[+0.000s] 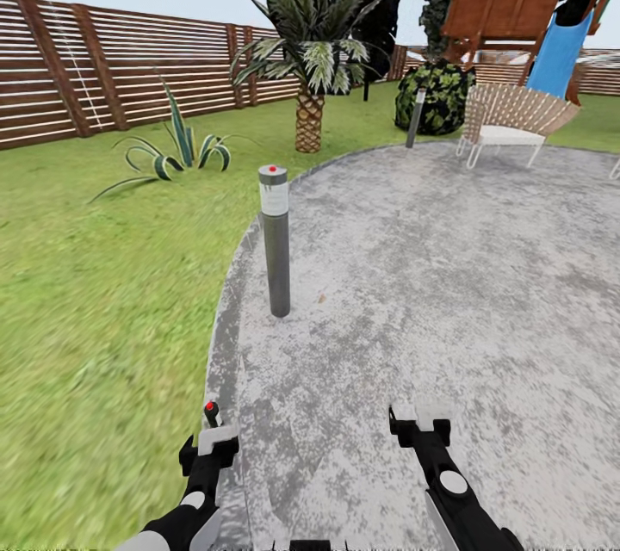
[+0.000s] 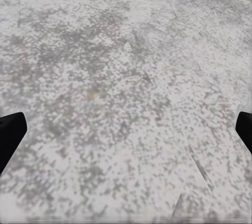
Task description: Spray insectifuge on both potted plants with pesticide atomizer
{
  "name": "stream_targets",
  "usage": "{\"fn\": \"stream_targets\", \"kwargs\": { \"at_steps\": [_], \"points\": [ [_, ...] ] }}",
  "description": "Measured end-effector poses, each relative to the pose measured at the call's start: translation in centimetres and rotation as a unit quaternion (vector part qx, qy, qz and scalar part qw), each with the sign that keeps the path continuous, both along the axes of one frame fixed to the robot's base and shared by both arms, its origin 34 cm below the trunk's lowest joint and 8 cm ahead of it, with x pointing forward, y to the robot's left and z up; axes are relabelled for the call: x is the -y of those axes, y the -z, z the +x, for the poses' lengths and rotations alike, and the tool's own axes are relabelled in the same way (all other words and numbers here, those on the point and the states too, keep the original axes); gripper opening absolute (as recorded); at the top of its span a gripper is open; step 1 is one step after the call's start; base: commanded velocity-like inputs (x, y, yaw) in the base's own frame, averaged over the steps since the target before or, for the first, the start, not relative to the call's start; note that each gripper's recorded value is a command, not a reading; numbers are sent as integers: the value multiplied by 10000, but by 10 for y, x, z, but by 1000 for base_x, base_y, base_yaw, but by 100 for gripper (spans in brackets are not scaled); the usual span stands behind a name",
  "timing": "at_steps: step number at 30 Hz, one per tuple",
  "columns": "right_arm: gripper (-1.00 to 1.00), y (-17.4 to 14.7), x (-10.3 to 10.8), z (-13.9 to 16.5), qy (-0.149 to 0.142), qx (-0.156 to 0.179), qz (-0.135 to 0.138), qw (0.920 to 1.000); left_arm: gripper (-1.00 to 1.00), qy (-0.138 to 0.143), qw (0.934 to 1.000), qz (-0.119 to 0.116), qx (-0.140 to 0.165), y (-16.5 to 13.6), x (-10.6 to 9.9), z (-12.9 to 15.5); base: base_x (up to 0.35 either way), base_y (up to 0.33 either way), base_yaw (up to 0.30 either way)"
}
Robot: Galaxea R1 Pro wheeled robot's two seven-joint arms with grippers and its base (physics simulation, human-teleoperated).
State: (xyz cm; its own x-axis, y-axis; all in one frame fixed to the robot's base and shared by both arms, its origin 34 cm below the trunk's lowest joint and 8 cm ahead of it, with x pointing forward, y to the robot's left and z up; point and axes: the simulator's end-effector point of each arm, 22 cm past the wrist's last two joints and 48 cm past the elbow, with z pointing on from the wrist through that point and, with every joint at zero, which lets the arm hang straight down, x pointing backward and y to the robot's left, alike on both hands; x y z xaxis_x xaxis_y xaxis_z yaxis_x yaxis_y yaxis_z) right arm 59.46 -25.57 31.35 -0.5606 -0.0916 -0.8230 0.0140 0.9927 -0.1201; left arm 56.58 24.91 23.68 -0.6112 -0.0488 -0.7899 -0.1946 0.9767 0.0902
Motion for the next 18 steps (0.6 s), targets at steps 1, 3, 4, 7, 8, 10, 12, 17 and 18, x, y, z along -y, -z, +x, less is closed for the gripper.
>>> {"fn": "stream_targets", "kwargs": {
  "at_steps": [1,3,4,7,8,10,12,17,18],
  "points": [
    [100,2,0,-1,0,-21,0,10000,100,-1,10000,1,-20,2,0,-1,0,0,0],
    [100,7,0,-3,0,-66,0,10000,100,-1,10000,3,-61,6,0,-3,0,0,0],
    [100,9,0,-3,0,-86,-1,10000,100,-1,10000,3,-82,8,0,-4,0,0,0],
    [100,16,0,-6,0,-146,0,9999,100,-1,9999,2,-143,14,0,-8,0,0,0],
    [100,18,0,-7,0,-169,-1,9999,100,2,9999,3,-163,16,0,-9,0,0,0],
    [100,22,0,-9,0,-212,-1,9998,100,0,9998,3,-204,21,0,-11,0,0,0],
    [100,27,0,-10,0,-251,-1,9997,100,0,9997,2,-246,25,0,-14,0,0,0],
    [100,29,0,-11,0,-270,-1,9996,100,-2,9996,3,-277,27,0,-16,0,0,0],
    [100,29,0,-11,0,-271,-1,9996,100,0,9996,4,-279,27,0,-16,0,0,0]
  ]
}}
